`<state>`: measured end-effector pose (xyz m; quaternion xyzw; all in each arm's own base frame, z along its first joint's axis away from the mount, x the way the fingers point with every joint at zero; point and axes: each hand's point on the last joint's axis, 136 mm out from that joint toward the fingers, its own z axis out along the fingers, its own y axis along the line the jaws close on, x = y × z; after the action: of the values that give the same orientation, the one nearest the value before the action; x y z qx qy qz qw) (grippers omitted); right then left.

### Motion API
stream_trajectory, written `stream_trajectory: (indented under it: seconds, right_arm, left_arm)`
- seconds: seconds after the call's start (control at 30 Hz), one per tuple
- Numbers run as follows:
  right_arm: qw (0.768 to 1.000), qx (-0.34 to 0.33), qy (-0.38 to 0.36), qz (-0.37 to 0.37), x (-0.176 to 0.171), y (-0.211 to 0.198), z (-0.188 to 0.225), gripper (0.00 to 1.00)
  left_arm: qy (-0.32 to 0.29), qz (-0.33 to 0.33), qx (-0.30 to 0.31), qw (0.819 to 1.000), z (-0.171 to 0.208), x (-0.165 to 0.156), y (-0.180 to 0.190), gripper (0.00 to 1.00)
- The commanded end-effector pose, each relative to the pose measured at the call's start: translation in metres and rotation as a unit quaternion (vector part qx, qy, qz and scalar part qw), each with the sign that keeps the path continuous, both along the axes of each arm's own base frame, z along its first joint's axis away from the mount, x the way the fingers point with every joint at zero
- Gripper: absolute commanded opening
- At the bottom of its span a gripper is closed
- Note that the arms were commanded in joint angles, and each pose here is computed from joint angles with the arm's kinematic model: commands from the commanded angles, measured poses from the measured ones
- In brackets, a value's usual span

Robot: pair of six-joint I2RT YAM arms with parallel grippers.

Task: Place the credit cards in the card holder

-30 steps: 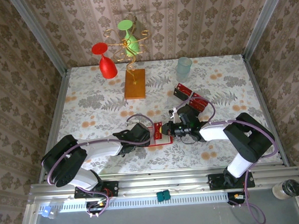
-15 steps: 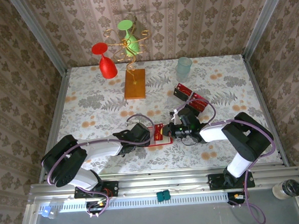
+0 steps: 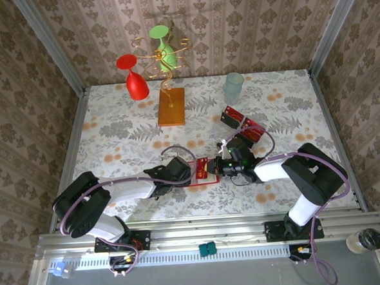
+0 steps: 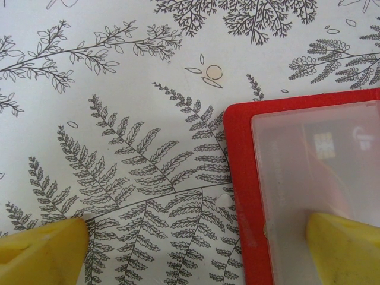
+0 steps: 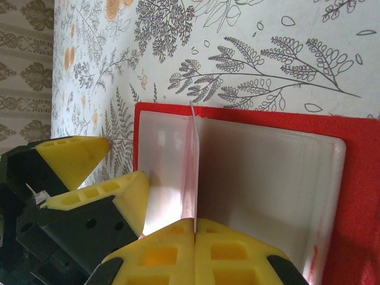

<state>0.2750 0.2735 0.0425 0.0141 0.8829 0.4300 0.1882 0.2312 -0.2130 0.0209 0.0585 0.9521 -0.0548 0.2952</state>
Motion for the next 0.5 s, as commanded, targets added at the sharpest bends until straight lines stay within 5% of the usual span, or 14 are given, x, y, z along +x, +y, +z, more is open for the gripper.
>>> stream_trajectory:
  seconds: [0.0,0.47]
  right_arm:
    - [1.0,-0.014,-0.005,-0.016,0.0021,-0.0086,-0.0047,0.0]
    - [1.0,-0.015,-0.005,-0.021,0.0048,-0.0155,-0.004,0.0]
  left_arm:
    - [0.012,0.007,0.024,1.0,-0.0091,-0.0093,0.0148,0.95]
    - [0.013,0.006,0.024,1.0,-0.0099,-0.01,0.0151,0.95]
